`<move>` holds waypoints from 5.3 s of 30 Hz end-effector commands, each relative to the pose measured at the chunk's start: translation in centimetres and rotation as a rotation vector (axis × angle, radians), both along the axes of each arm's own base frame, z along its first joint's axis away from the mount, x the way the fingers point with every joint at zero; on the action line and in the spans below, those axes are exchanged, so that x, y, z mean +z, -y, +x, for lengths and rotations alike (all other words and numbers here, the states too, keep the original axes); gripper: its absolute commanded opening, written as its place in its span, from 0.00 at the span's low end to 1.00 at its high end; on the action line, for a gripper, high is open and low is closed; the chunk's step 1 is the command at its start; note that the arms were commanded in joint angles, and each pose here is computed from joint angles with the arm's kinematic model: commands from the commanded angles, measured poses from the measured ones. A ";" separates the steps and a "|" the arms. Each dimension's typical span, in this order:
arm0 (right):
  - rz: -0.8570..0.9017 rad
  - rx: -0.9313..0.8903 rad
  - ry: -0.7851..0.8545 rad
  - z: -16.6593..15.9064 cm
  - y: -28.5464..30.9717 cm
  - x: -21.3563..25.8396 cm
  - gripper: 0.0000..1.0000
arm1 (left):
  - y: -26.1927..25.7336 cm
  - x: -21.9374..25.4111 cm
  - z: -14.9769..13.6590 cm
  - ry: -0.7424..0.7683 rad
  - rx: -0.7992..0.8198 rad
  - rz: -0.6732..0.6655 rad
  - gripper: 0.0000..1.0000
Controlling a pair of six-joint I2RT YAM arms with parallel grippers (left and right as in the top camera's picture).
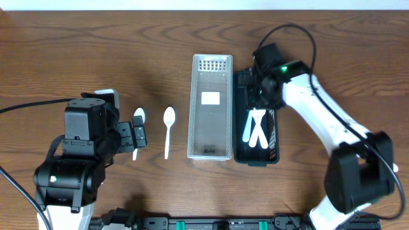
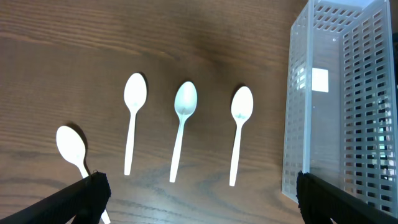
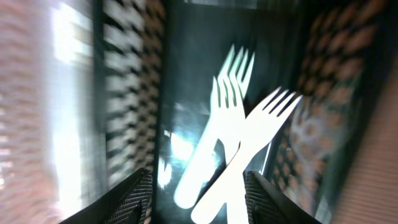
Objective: Pack container
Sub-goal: 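Carry the fork into the black basket and release it, then reach the right gripper to the white spoon at far right and grasp it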
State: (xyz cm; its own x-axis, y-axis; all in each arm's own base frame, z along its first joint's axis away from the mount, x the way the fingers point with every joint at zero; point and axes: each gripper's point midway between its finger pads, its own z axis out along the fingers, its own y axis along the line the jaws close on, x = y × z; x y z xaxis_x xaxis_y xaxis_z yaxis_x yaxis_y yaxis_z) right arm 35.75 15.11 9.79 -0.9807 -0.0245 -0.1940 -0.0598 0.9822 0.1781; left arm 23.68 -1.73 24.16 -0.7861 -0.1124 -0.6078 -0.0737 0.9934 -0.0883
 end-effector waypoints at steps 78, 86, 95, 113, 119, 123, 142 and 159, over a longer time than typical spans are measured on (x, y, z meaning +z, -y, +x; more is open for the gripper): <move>0.122 -1.867 -0.261 -10.0 33.8 -12.7 0.75 | -0.3 0.5 -0.2 0.005 0.011 0.005 0.98; 0.141 -1.985 -0.267 -10.6 34.5 -12.7 0.70 | -0.3 0.5 -0.2 0.005 0.011 0.005 0.98; 0.063 -2.078 -0.264 -12.8 36.3 -12.8 0.68 | -0.3 0.5 -0.2 0.005 0.011 0.005 0.98; 0.025 -2.008 -0.362 -14.8 35.4 -12.7 0.47 | -0.3 0.5 -0.2 0.004 0.011 0.005 0.98; 0.022 -1.985 -0.360 -14.7 35.4 -12.7 0.61 | -0.3 0.5 -0.2 0.004 0.011 0.005 0.98; 0.022 -1.933 -0.329 -14.1 35.7 -12.8 0.71 | -0.3 0.5 -0.2 0.004 0.011 0.004 0.98; 0.015 -1.830 -0.286 -11.2 33.5 -12.8 0.65 | -0.2 0.5 -0.2 0.004 0.016 0.000 0.98; 0.009 -1.809 -0.296 -10.9 32.7 -12.8 0.51 | -0.2 0.5 -0.2 0.004 0.016 0.000 0.98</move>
